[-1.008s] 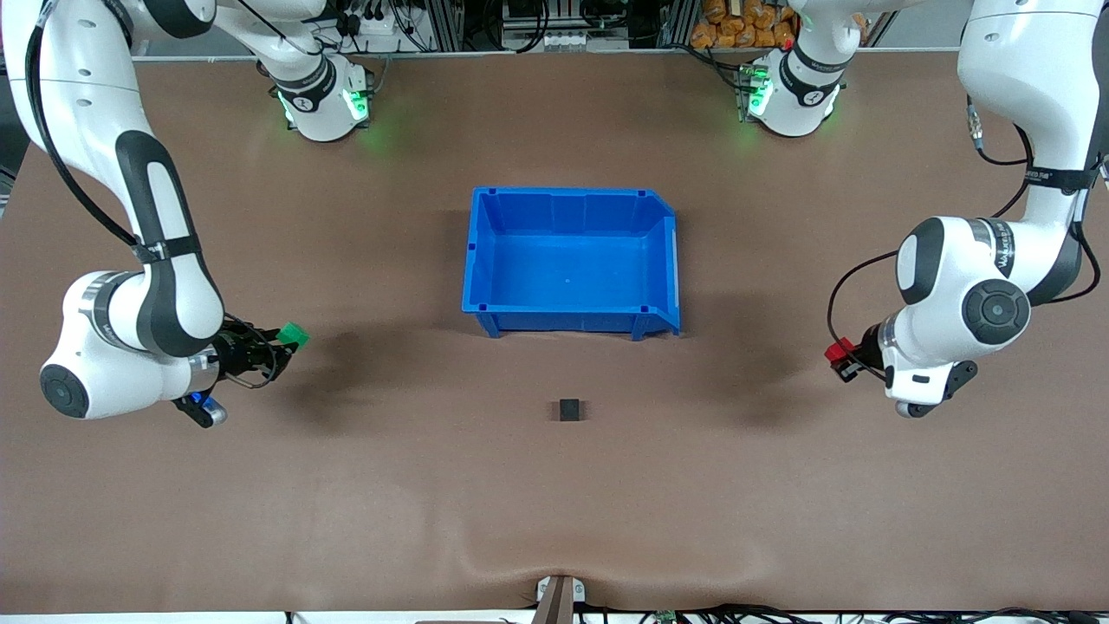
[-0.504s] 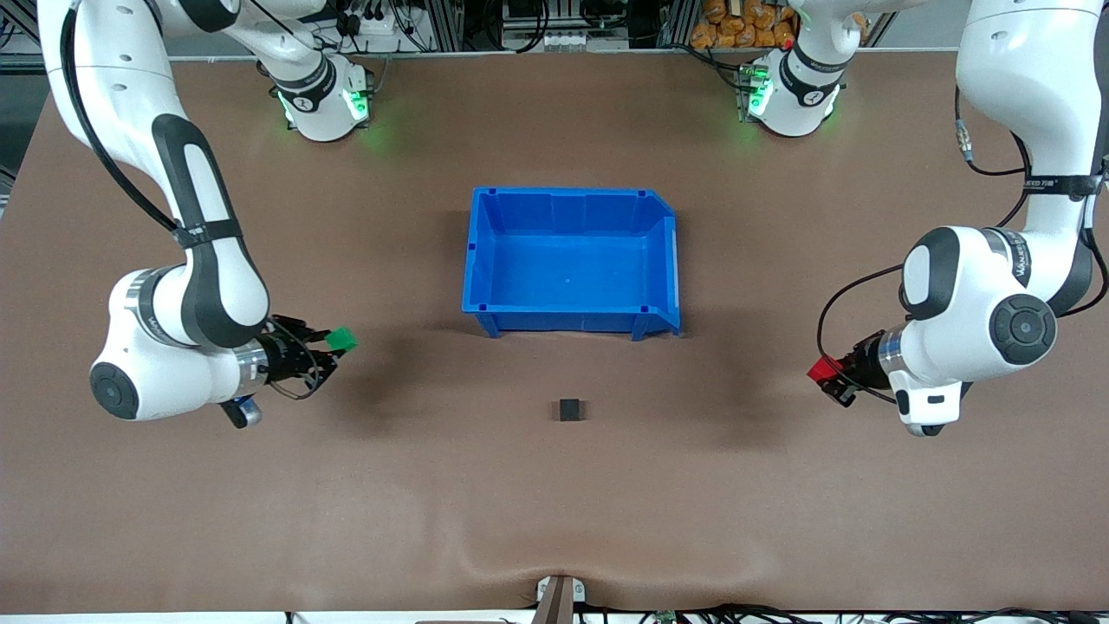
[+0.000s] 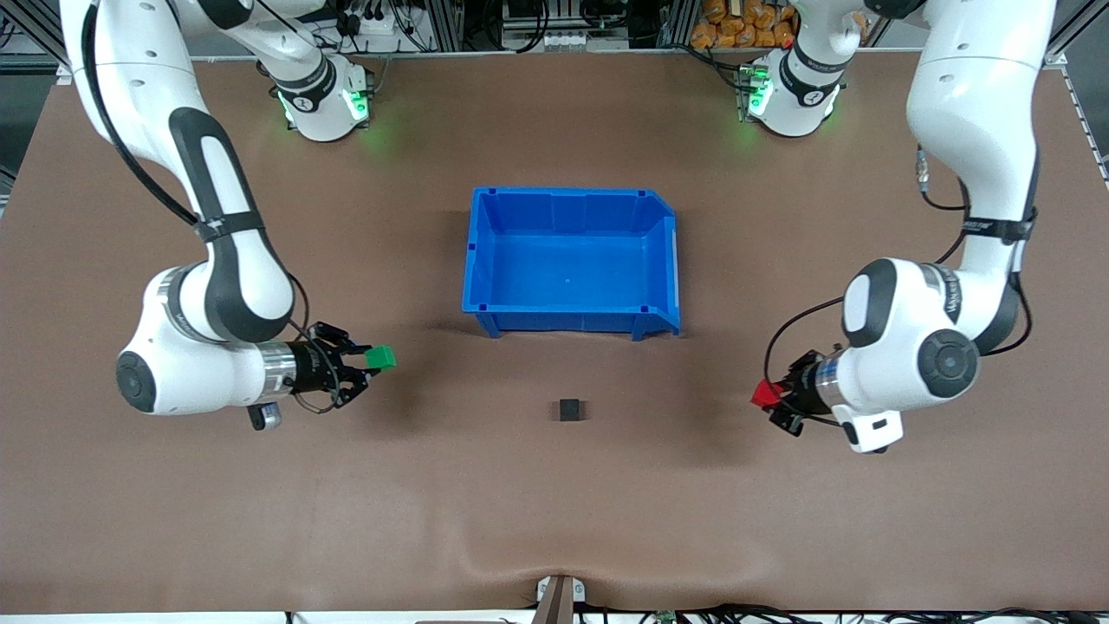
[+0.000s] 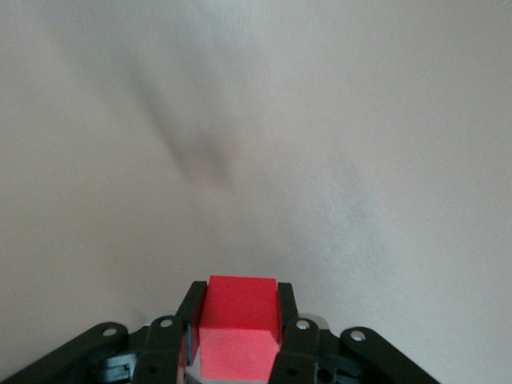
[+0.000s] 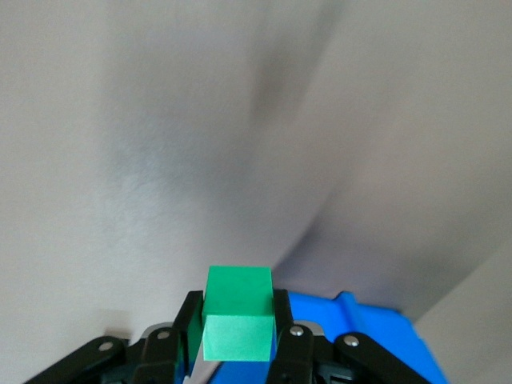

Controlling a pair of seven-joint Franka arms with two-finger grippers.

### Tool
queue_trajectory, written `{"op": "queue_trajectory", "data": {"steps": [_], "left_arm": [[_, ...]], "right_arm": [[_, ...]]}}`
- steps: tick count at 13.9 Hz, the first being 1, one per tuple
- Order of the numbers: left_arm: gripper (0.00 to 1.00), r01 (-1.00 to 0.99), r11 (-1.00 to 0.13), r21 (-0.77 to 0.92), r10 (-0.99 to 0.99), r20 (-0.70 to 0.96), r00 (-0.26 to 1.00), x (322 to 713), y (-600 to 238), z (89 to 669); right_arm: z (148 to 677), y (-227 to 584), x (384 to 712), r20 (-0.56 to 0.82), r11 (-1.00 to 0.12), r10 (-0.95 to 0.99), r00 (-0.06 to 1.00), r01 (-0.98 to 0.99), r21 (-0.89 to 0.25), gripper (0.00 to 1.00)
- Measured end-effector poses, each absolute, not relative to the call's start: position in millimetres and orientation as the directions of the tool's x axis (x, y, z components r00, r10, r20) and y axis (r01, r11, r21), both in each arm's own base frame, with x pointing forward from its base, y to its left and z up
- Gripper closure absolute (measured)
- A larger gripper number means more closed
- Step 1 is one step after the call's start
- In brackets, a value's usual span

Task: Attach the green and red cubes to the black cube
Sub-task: 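Carry the green cube with the right gripper while the left gripper carries the red cube, then press the green cube and red cube against the black cube with both grippers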

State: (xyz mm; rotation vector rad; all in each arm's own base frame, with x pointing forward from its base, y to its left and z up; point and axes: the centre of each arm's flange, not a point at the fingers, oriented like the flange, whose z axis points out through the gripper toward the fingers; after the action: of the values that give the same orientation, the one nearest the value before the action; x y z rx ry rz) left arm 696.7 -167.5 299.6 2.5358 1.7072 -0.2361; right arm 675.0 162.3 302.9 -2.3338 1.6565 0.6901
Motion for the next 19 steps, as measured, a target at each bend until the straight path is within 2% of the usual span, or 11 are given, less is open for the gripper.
{"op": "queue_trajectory", "data": {"steps": [9,13,19], "left_arm": [[0.6,0.998,-0.056,0.002,0.964,-0.262,0.055,694,-280,250],[0.6,1.0,0.024,-0.001,0.959,-0.283,-0.023,689,-319,226],[0.6,0.997,0.061,0.038,0.942,-0.332,-0.045,680,-359,204]], "right_arm": [[256,264,671,-0.449,-0.112,-0.891,0.07,-0.991,0.068,0.61],[234,300,662,-0.434,-0.045,-0.901,0.012,-0.997,0.066,0.61],[210,342,648,-0.436,0.015,-0.899,-0.031,-0.999,0.038,0.61]]}}
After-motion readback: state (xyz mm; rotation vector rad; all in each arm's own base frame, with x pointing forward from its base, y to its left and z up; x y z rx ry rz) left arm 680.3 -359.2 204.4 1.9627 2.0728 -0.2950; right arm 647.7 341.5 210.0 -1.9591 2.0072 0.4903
